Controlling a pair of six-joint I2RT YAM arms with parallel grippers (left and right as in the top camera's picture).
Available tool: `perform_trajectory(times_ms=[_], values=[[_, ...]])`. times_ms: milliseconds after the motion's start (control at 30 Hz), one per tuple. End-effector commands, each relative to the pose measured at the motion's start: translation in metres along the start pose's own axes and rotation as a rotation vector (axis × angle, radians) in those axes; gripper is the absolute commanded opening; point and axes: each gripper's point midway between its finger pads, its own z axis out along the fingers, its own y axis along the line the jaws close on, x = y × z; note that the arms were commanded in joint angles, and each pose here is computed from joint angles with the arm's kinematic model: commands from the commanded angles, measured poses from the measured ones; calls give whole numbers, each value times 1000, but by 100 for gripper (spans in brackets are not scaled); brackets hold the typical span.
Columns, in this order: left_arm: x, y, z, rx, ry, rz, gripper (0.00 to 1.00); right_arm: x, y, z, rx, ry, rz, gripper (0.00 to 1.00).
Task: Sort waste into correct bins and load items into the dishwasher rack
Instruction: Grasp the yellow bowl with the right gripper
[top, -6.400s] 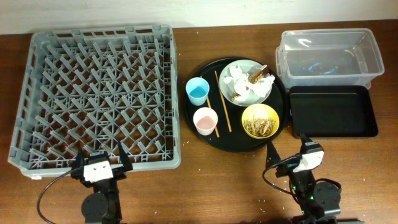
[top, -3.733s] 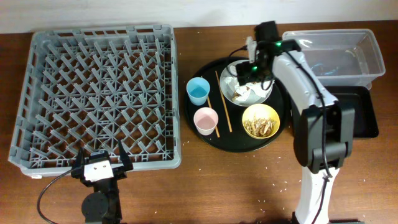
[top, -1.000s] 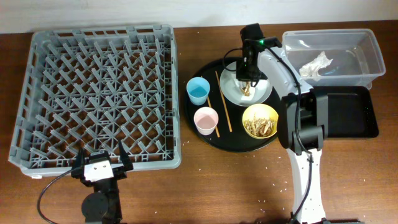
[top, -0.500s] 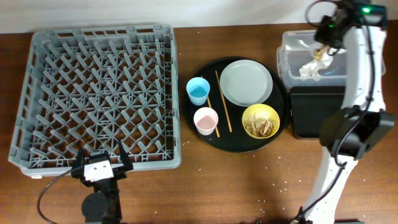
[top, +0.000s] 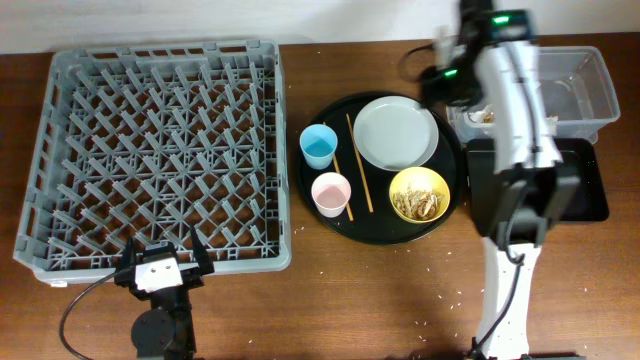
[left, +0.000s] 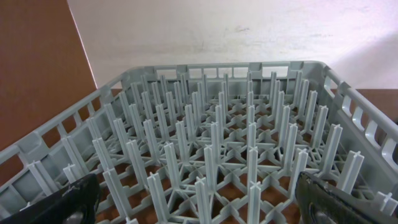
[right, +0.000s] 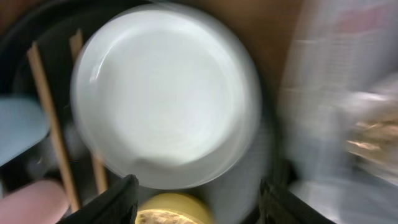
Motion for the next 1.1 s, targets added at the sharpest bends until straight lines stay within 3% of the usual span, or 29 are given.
perform_trajectory(times_ms=[0,267,500,633,733,800,967,1067], values=[[1,0,0,0,-1,15,99,43,46,43,9,193,-37,62],[1,0,0,0,-1,15,99,105,79,52,43,434,33,59],[1,0,0,0,-1,15,99,123,73,63,274,458,139,53],[1,0,0,0,-1,15,99,131,74,74,297,473,130,45],[1,0,0,0,-1,15,99,141,74,89,284,498,134,22],[1,0,0,0,-1,15,99,140,74,90,283,492,135,4],[1,0,0,0,-1,15,99,122,74,59,250,383,141,4],[1,0,0,0,-1,15,99,107,63,-10,191,225,119,4]])
